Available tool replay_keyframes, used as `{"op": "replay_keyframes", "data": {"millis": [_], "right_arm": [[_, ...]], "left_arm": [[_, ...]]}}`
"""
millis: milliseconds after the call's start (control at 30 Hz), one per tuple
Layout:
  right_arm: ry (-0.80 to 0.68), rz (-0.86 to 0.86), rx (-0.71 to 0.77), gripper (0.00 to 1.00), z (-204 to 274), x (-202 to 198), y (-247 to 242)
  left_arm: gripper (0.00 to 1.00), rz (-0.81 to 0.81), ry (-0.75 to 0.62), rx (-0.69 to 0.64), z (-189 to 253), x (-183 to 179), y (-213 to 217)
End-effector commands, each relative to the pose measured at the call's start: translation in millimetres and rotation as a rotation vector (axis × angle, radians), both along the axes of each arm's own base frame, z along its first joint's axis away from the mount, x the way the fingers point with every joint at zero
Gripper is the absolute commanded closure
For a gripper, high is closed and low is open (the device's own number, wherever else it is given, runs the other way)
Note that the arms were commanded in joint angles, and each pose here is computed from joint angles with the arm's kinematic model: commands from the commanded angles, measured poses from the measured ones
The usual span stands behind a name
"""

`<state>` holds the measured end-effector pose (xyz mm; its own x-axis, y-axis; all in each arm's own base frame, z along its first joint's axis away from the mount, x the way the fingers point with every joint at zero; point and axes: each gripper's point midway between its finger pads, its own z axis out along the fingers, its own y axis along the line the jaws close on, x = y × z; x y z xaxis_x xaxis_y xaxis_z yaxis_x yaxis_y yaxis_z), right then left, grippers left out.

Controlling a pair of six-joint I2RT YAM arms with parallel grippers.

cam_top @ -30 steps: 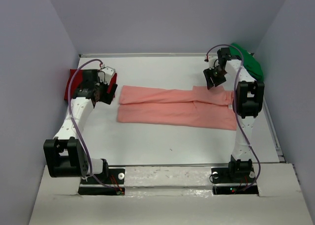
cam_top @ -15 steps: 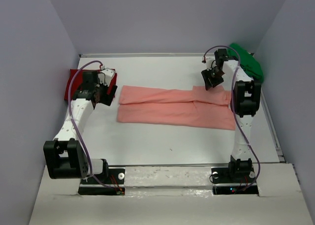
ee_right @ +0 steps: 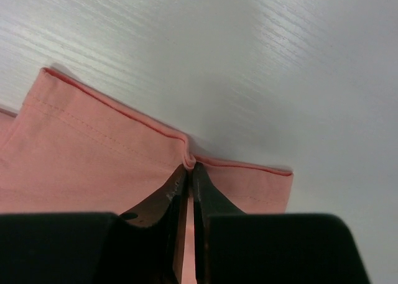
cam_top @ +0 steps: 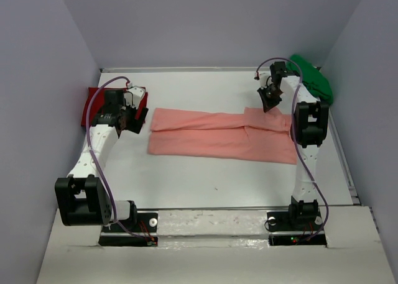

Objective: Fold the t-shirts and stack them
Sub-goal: Fold the tshirt

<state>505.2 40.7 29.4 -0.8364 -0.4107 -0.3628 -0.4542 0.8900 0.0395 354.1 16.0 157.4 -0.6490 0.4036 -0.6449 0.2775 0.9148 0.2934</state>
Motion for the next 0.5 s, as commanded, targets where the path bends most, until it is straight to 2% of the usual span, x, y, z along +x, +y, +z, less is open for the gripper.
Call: {"op": "replay_keyframes", "data": {"millis": [0,467], "right_arm": [[0.002,0.013,-0.008,0.92,2,-1,3],[-0.074,0.036,-0.018,1.0,65,-15,9]], "left_arm": [[0.01,-0.004,-0.036,-0.007,11,-3,-1],[0.01,-0.019,-0.053,-0.02,16,-6,-4]]}}
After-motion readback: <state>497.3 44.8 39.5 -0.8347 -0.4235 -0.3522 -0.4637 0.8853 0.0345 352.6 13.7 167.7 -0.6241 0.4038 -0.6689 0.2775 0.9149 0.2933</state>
